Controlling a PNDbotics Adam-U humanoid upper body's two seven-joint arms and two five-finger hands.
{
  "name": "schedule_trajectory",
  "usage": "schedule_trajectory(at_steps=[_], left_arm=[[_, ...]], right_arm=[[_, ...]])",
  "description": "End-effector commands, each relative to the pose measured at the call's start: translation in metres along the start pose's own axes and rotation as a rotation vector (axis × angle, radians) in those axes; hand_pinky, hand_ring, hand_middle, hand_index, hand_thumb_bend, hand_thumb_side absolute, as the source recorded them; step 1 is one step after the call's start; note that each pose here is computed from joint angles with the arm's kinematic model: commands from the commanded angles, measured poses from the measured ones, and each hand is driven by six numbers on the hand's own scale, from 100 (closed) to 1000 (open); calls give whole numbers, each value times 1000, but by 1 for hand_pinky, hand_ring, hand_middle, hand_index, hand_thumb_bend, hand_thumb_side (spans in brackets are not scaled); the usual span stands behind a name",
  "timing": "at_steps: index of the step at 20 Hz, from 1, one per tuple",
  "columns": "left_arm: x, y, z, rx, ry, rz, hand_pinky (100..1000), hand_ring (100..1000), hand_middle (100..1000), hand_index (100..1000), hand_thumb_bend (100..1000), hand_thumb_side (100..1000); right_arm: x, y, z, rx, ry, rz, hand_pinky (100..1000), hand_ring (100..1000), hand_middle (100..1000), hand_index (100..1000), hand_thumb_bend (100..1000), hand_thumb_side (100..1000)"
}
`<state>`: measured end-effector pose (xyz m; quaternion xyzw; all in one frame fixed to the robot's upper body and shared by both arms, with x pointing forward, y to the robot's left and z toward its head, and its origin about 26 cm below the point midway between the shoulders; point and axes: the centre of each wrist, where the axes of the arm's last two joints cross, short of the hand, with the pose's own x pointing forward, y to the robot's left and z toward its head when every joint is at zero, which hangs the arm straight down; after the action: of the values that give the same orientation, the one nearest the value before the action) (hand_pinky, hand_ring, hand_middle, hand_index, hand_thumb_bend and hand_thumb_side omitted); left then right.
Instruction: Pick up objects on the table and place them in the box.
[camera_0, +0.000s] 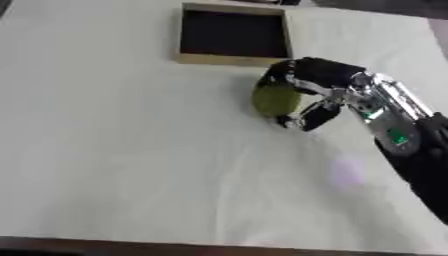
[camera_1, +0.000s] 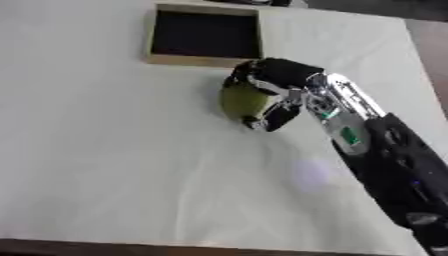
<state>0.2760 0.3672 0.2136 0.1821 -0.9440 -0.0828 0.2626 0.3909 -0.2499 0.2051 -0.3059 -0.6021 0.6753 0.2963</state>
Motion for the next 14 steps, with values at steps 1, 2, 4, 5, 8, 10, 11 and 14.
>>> schedule_trajectory(at_steps=[1, 2, 4, 5, 8, 10, 11, 14], left_arm=[[7, 2, -6, -10, -33, -2, 676, 755, 750, 764, 100, 567], [7, 2, -7, -10, -33, -2, 676, 756, 751, 764, 100, 567], [7, 1, -7, -11, -33, 0, 675, 756, 751, 764, 100, 567], [7, 1, -7, -11, -33, 0, 675, 756, 751, 764, 100, 567], [7, 1, -7, -12, -32, 1, 675, 756, 751, 764, 100, 567], [7, 1, -7, -13, -31, 1, 675, 757, 751, 764, 100, 566], [7, 1, -7, -13, -31, 1, 675, 757, 751, 764, 100, 566], [7, 1, -7, -12, -31, 1, 675, 757, 751, 764, 100, 567]], right_arm=[[-6, -6, 4, -32, 17, 12, 812, 754, 711, 842, 357, 100], [-6, -7, 4, -48, 17, 22, 799, 738, 688, 818, 360, 100], [-6, -8, 4, -94, 21, 57, 777, 704, 637, 784, 363, 100], [-5, -7, 4, -121, 22, 77, 764, 692, 600, 749, 362, 100], [-5, -3, 3, -216, 6, 137, 739, 656, 541, 686, 351, 100], [-6, 2, 3, -277, -5, 153, 729, 628, 508, 655, 313, 100], [-6, 4, 3, -302, -10, 153, 729, 628, 508, 655, 313, 100], [-6, 4, 4, -356, -35, 150, 725, 632, 519, 651, 270, 100]])
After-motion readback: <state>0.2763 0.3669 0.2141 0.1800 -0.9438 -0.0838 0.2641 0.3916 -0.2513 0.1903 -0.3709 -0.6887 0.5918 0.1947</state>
